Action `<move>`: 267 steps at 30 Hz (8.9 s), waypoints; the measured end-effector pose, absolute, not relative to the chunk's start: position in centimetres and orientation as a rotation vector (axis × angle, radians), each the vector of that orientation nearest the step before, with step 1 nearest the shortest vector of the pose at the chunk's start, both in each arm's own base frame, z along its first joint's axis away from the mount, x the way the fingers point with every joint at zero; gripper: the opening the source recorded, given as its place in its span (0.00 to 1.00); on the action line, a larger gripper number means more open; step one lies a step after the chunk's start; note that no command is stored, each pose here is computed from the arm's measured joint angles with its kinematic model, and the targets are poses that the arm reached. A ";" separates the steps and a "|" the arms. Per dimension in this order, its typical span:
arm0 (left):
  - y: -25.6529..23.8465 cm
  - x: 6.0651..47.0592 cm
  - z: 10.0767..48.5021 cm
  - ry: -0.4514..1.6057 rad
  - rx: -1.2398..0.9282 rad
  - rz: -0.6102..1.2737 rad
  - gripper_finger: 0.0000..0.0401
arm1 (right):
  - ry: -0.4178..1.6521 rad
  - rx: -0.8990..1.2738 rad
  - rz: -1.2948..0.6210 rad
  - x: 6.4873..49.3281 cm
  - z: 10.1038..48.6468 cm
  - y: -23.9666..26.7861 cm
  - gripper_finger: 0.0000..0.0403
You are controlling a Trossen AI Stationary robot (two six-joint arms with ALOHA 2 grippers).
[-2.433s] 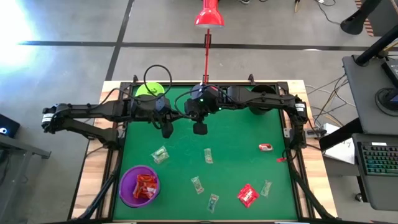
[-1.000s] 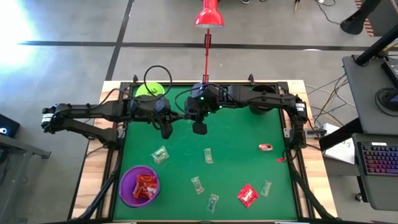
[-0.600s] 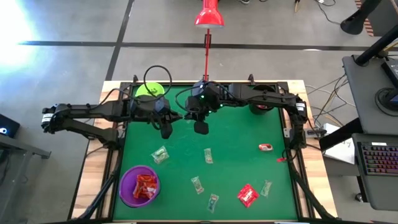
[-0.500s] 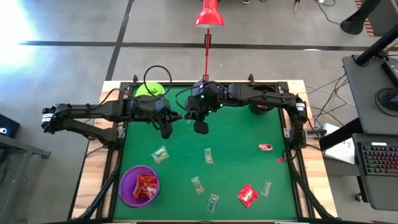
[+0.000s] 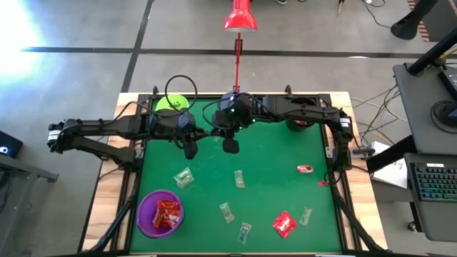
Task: Sort candy
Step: Put the transparent candy into the green bucket
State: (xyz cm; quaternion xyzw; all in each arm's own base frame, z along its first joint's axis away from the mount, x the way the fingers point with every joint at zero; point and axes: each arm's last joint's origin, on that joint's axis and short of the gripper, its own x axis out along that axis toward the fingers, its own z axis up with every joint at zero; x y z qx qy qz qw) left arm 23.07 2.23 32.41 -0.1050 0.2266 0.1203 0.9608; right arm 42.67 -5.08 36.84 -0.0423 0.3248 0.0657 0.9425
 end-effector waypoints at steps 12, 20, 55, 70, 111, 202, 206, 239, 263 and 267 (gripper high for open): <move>2.2 23.0 32.4 0.460 -0.206 0.242 0.00 | 0.624 0.029 0.094 43.0 37.1 -5.0 0.07; 2.2 23.0 32.4 0.460 -0.206 0.242 0.00 | 0.621 0.025 0.089 43.0 37.1 -5.1 0.07; 2.2 22.9 32.3 0.478 -0.206 0.244 0.00 | 0.607 -0.096 0.061 43.0 37.3 -6.0 0.07; 2.2 22.9 32.3 0.481 -0.205 0.244 0.00 | 0.618 -0.167 0.035 43.2 36.8 -7.5 0.07; 2.2 22.8 32.2 0.491 -0.194 0.242 0.00 | 0.551 -0.149 0.015 43.2 37.5 -9.0 0.07; 2.3 21.9 32.8 0.468 -0.215 0.251 0.00 | 0.442 -0.048 -0.055 43.5 38.4 -10.3 0.62; 2.9 21.0 32.9 0.491 -0.219 0.291 0.00 | 0.443 -0.019 -0.061 43.5 38.4 -10.3 0.62; 9.7 14.7 30.5 0.860 -0.153 1.116 0.00 | 0.627 0.045 -0.087 42.3 36.8 -11.5 0.56; 10.8 16.4 28.7 0.963 -0.321 0.852 0.36 | 0.629 0.130 -0.192 41.0 36.8 -15.3 0.60; 9.9 16.5 28.3 1.004 -0.469 0.603 0.35 | 0.686 0.129 -0.199 40.3 36.3 -15.9 0.60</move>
